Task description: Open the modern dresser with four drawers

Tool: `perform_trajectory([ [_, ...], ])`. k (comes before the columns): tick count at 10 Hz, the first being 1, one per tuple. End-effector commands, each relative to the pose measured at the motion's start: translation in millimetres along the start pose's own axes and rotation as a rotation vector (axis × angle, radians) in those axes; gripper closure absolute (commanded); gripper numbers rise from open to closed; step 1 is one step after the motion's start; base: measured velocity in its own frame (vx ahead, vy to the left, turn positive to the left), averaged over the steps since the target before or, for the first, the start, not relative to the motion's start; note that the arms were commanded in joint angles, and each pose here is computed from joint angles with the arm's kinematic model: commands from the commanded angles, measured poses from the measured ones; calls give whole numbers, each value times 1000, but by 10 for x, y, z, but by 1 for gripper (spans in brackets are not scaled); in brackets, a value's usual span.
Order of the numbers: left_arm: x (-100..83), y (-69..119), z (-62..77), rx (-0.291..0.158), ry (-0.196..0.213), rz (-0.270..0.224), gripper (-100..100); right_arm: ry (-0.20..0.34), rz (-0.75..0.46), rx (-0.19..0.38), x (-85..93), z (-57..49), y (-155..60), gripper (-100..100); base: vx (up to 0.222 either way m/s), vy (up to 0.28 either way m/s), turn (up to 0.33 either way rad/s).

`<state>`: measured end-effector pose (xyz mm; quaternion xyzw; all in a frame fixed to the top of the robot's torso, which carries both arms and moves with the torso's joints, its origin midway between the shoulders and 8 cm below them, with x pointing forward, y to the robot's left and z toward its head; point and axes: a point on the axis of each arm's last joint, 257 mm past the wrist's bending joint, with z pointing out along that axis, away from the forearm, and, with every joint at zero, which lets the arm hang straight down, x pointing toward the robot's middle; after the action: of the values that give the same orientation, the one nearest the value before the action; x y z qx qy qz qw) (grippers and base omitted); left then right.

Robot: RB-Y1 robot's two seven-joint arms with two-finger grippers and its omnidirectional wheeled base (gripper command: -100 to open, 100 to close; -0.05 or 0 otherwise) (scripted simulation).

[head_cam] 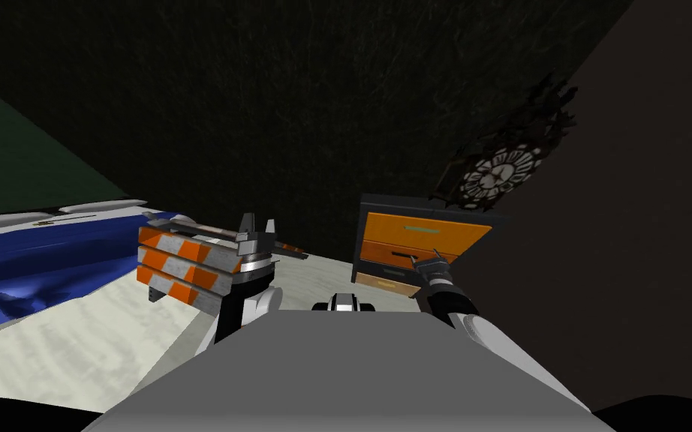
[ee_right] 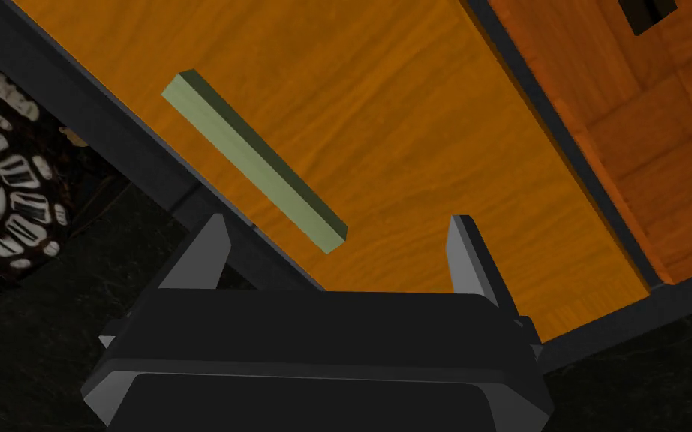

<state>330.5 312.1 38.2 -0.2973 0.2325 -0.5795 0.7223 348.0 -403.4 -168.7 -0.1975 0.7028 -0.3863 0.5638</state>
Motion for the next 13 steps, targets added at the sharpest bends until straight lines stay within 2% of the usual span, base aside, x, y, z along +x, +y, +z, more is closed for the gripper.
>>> perform_trajectory([
  [1,0,0,0,0,0,0,0,16,-131,29,75,-19,-114,-100,40,-9,69],
  [4,0,0,0,0,0,0,0,27,-336,74,139,-40,-300,-100,38,-13,183],
  [8,0,0,0,0,0,0,0,26,-552,125,136,-65,-505,-100,43,-21,163],
  [11,0,0,0,0,0,0,0,21,-674,160,98,-87,-626,-100,32,-8,134],
  [13,-1,0,0,0,0,0,0,17,-651,151,52,-112,-639,-100,56,-17,-2],
])
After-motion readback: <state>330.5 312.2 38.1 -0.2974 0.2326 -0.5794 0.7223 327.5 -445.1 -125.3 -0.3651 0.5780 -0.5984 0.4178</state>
